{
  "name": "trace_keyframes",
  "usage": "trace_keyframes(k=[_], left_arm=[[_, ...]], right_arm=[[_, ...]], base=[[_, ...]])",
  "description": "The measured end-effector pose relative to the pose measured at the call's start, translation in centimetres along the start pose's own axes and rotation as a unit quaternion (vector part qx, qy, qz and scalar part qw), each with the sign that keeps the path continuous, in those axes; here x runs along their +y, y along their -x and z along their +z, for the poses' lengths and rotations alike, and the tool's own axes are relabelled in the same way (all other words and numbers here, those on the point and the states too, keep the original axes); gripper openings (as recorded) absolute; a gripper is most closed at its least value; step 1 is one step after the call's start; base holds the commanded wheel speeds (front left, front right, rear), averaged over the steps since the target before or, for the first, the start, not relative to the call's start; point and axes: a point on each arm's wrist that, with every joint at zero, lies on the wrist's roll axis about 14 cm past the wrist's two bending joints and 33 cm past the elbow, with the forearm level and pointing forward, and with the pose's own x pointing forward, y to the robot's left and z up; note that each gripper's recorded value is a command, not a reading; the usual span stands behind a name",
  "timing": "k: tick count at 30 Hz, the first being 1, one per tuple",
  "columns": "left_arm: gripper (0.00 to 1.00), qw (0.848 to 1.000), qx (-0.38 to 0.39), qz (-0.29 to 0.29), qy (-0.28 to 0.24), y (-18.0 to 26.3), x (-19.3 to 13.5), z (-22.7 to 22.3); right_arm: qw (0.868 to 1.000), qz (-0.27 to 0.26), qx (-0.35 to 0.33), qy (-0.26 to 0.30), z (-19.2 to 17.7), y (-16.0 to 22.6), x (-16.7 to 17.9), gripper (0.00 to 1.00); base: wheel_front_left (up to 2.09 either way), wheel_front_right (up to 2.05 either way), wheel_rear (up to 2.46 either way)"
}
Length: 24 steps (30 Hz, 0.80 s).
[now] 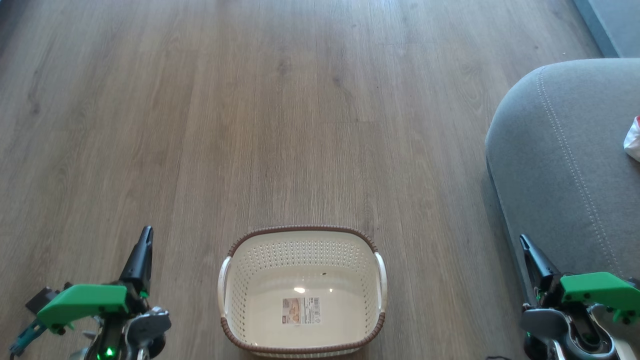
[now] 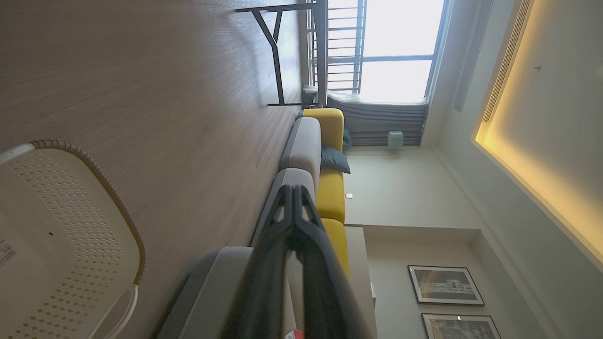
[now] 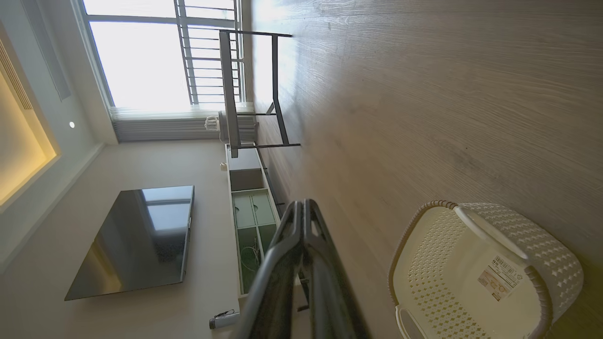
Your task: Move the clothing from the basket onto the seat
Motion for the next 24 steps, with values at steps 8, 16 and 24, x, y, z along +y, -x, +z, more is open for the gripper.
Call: trace_keyframes(k=[8,16,24], left_arm=[[0.0,1.0,0.001,-0.009,0.017,-0.08,-0.39,0.0],[0.0,1.0,0.001,-0.009,0.017,-0.09,-0.4,0.0],[0.0,1.0,0.001,-0.01,0.017,-0.1,-0.42,0.0]], right_arm=[[1.0,0.002,0.001,-0.019,0.0,0.0,0.07,0.0],[1.0,0.002,0.001,-0.019,0.0,0.0,0.07,0.0],[1.0,0.002,0.001,-0.019,0.0,0.0,0.08,0.0]], base=[[0.0,0.0,0.0],[0.0,0.0,0.0],[0.0,0.0,0.0]])
